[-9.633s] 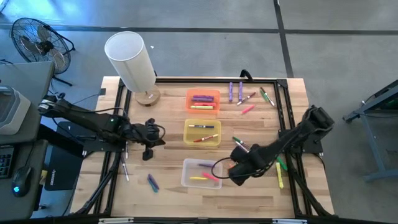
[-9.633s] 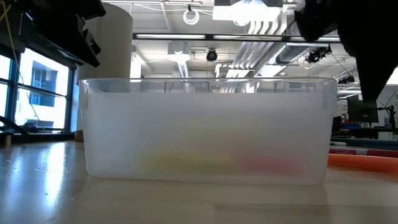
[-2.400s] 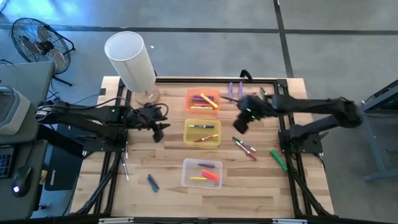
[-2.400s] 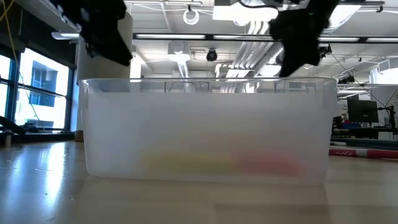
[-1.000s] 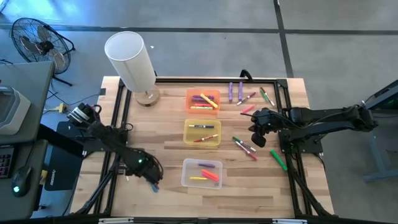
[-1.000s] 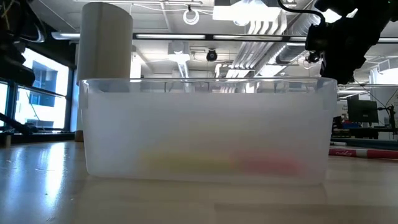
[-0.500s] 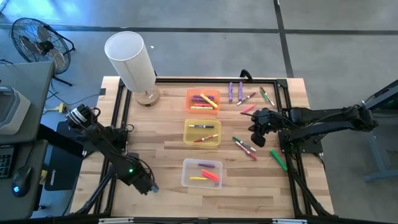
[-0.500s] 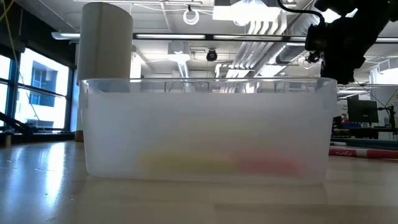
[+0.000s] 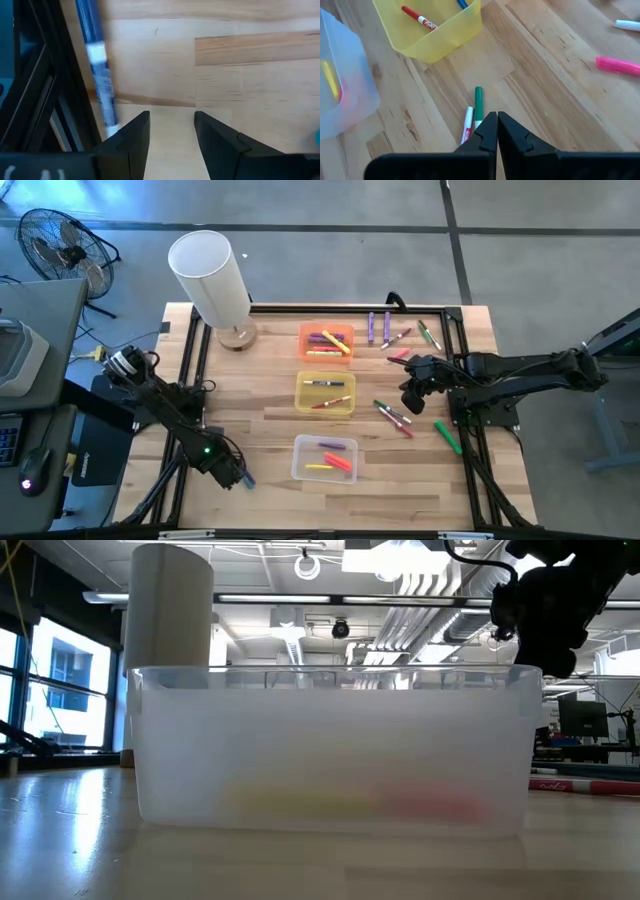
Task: Pick & Place Markers
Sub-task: Put the dark blue marker pen into the yellow bin
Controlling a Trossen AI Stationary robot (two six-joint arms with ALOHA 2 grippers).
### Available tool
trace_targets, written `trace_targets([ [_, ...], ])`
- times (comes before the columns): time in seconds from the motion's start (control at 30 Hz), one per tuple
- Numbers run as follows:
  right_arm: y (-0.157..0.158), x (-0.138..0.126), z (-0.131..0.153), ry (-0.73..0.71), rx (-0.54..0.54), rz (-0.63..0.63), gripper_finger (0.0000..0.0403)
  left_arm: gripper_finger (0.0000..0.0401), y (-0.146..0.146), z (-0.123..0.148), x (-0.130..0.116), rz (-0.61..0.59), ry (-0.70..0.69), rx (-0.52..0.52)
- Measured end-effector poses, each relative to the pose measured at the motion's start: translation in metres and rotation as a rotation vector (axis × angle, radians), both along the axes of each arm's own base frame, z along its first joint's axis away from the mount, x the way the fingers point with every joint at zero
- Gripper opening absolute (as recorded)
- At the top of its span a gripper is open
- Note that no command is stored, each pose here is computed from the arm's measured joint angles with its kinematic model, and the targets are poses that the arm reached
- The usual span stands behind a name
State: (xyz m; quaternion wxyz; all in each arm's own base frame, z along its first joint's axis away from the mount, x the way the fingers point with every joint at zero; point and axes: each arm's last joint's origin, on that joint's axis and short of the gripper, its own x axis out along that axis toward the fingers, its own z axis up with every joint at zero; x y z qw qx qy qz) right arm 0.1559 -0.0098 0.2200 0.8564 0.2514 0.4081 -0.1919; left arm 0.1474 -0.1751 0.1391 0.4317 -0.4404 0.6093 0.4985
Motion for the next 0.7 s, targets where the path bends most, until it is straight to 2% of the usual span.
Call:
trace_targets([
  [0.23,0.0,0.0,0.0,-0.003,0.008,-0.014,0.0002,0.0158,-0.001,0.019,0.002,-0.015,-0.046,-0.005],
  [0.5,-0.002,0.001,0.001,-0.013,-0.038,-0.039,0.0002,0.0158,0.008,0.025,-0.008,-0.03,0.021,0.089],
  [0.7,-0.002,0.002,0.002,-0.028,-0.044,-0.033,0.0002,0.0158,0.005,0.005,-0.004,-0.057,-0.103,-0.02],
])
